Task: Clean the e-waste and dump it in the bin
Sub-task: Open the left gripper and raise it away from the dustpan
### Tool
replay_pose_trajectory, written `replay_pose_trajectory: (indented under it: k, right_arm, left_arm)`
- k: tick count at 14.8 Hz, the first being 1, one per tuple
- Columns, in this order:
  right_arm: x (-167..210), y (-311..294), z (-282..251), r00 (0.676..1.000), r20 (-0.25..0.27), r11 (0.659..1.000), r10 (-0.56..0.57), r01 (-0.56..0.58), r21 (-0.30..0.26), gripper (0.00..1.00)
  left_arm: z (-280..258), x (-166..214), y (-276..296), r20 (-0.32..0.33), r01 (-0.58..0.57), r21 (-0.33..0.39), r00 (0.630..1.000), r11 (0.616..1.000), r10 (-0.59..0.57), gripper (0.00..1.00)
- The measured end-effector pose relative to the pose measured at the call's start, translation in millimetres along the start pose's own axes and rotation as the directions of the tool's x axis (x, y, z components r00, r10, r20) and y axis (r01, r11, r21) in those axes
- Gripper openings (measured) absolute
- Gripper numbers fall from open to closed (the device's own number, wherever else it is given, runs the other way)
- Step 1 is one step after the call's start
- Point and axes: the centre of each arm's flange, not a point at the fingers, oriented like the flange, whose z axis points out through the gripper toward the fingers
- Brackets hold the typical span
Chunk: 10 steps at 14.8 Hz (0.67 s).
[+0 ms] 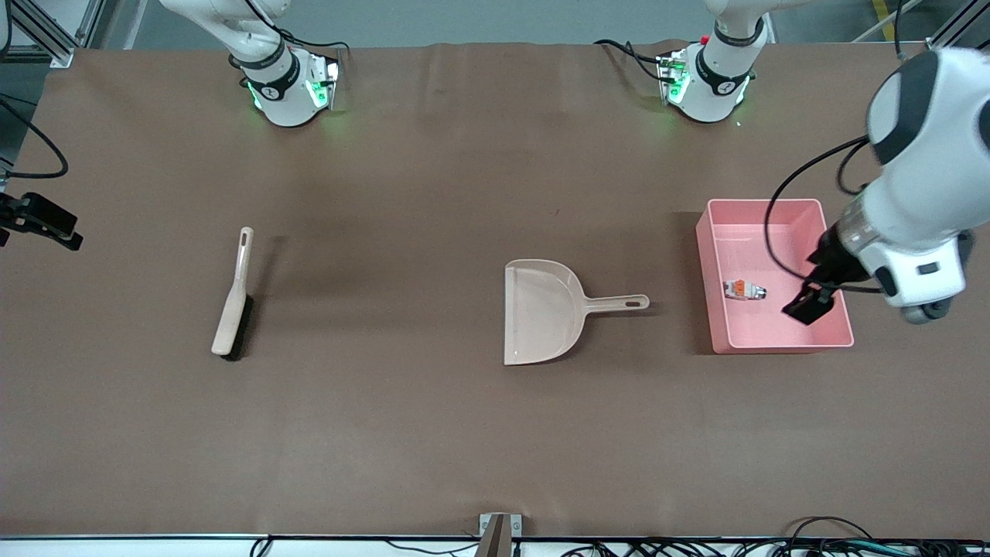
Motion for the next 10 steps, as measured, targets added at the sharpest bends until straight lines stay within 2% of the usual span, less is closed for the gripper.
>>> replay_pose_trajectory:
  k: [4, 7, 10]
  right_arm:
    - [0, -8, -3, 1.000, -0.001, 1.000, -0.013, 0.013, 0.001, 1.00]
    - [-4, -20, 0, 0.999, 0.038, 0.999, -0.027, 0.026, 0.035, 1.00]
    - [-7, -25, 2, 0.997, 0.067, 0.997, -0.031, 0.026, 0.068, 1.00]
  left_arm:
    - [-21, 16, -25, 0.001, -0.236, -0.001, 0.972, 0.972, 0.236, 1.00]
    - [-27, 22, -35, -0.006, -0.443, 0.021, 0.897, 0.896, 0.443, 1.00]
    - [-40, 19, -46, 0.009, -0.571, 0.025, 0.821, 0.820, 0.571, 1.00]
